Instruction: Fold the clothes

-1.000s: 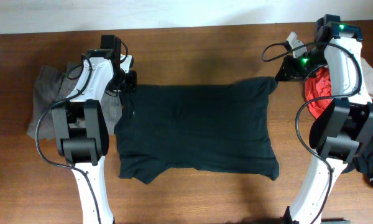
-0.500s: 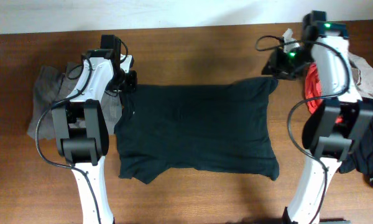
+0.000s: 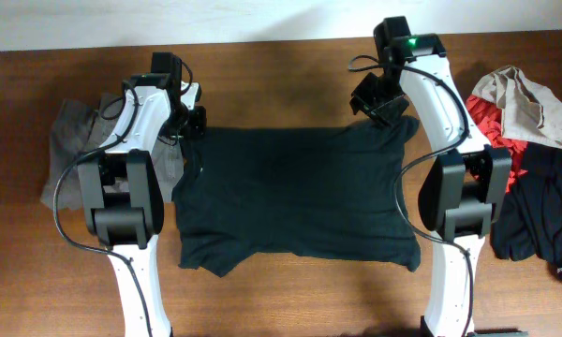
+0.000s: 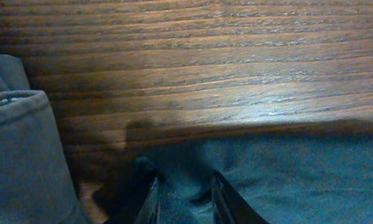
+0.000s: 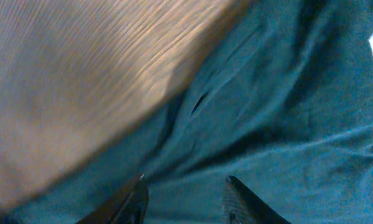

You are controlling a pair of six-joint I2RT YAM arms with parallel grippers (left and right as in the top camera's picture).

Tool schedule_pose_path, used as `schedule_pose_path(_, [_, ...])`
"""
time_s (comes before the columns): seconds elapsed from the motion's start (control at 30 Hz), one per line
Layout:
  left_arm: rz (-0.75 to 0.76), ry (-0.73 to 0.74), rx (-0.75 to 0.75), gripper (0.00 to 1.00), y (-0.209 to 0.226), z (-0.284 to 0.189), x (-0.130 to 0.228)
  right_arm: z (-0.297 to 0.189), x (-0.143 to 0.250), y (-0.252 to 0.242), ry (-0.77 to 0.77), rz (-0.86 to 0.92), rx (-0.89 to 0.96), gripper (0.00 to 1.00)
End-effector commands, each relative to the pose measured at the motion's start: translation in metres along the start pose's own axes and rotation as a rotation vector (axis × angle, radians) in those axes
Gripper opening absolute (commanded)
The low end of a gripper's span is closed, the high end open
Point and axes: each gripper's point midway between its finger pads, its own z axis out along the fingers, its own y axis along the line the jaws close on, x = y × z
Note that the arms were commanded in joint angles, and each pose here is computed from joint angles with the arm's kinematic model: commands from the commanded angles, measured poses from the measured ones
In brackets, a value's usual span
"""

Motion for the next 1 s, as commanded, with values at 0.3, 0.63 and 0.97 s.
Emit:
schedule_pose_path(0.3, [-0.040, 0.113, -0.021, 0.28, 0.014, 0.031, 0.028, 0.067, -0.047, -0.046, 0.086, 0.325, 0.014, 0.43])
schedule_pose_path(0.63, [-0.039, 0.112, -0.021, 0.28, 0.014, 0.031, 0.028, 0.067, -0.059, -0.017, 0.108, 0.236, -0.158, 0.47])
schedule_pose_path(0.97, [-0.039, 0.112, -0.021, 0.28, 0.014, 0.031, 0.028, 0.070, -0.067, -0.029, 0.057, 0.253, -0.104, 0.55])
